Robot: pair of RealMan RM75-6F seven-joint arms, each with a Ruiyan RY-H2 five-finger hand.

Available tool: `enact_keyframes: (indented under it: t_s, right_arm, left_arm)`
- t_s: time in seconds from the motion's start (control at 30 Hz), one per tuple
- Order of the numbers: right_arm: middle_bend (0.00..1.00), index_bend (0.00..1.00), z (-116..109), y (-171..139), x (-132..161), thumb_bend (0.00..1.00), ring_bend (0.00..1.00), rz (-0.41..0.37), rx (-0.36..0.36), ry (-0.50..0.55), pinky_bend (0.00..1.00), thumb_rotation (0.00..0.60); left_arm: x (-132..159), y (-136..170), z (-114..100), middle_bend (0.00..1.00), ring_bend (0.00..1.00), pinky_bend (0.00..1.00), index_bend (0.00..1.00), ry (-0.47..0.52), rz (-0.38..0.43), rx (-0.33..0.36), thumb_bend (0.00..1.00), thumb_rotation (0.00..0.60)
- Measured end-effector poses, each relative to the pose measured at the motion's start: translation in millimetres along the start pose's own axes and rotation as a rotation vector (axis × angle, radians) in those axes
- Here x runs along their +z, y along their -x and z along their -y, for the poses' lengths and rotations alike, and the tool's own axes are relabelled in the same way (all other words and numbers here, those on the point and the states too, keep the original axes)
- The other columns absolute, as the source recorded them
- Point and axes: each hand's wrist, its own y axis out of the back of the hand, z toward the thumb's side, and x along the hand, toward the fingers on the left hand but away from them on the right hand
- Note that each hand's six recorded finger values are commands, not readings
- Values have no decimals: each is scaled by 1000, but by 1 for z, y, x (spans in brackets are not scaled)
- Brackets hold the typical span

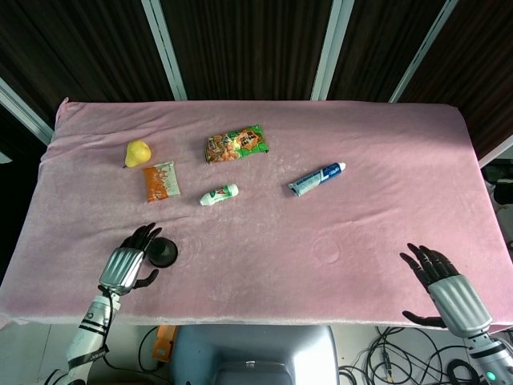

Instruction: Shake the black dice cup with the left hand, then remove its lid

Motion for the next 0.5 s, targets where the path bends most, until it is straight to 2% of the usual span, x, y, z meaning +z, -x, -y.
enact_keyframes:
  t_s: [0.2,0.5]
  right_arm:
    - [0,0,0,0,1,0,64,-5,6,-3,248,600]
    - [0,0,0,0,0,0,65,-6,5,1,248,600]
  left_arm:
    - [-8,-10,1,0,1,199,51,29,-20,-24,308,600]
    - [-14,-20,19,0,8,201,55,118,-47,-118,307,600]
